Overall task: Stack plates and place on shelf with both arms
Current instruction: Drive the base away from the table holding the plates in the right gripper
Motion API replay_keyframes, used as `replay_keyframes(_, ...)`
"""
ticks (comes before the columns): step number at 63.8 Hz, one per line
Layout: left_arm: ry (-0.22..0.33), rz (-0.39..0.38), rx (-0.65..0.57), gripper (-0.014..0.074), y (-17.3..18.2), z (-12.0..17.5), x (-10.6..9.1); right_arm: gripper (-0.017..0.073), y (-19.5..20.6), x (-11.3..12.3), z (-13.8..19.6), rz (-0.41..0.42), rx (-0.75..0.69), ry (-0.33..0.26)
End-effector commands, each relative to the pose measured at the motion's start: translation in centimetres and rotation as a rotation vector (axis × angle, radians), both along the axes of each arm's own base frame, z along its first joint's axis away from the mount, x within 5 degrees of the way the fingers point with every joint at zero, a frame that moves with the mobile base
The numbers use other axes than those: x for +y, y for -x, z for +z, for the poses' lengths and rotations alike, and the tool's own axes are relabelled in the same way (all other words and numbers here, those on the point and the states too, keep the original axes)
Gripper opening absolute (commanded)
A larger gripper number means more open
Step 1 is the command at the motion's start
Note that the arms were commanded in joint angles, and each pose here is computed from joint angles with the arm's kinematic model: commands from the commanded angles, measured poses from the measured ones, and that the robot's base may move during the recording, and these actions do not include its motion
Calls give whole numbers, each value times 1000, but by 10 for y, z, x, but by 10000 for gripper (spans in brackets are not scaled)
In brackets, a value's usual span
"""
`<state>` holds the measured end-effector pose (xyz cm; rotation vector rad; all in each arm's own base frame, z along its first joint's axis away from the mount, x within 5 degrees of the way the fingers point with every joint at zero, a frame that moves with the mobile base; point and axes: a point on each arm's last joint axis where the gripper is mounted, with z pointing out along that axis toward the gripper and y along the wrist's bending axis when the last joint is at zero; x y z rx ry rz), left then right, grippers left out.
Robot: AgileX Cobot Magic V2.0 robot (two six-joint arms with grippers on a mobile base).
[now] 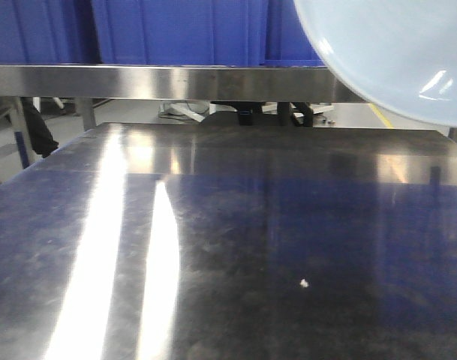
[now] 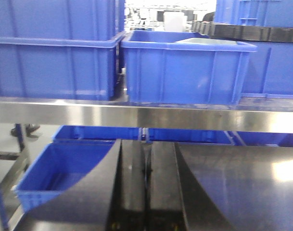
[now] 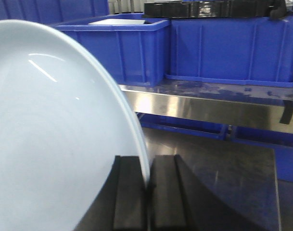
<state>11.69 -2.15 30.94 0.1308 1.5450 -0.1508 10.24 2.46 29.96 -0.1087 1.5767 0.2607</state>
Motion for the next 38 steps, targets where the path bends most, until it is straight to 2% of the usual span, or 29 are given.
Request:
replay_keyframes(1,33,9,-111,81,0,18,1,48,1,-2,19,-13,-123,-34)
replay_keyframes(38,33,9,-111,81,0,18,1,48,1,-2,19,-13,-123,-34)
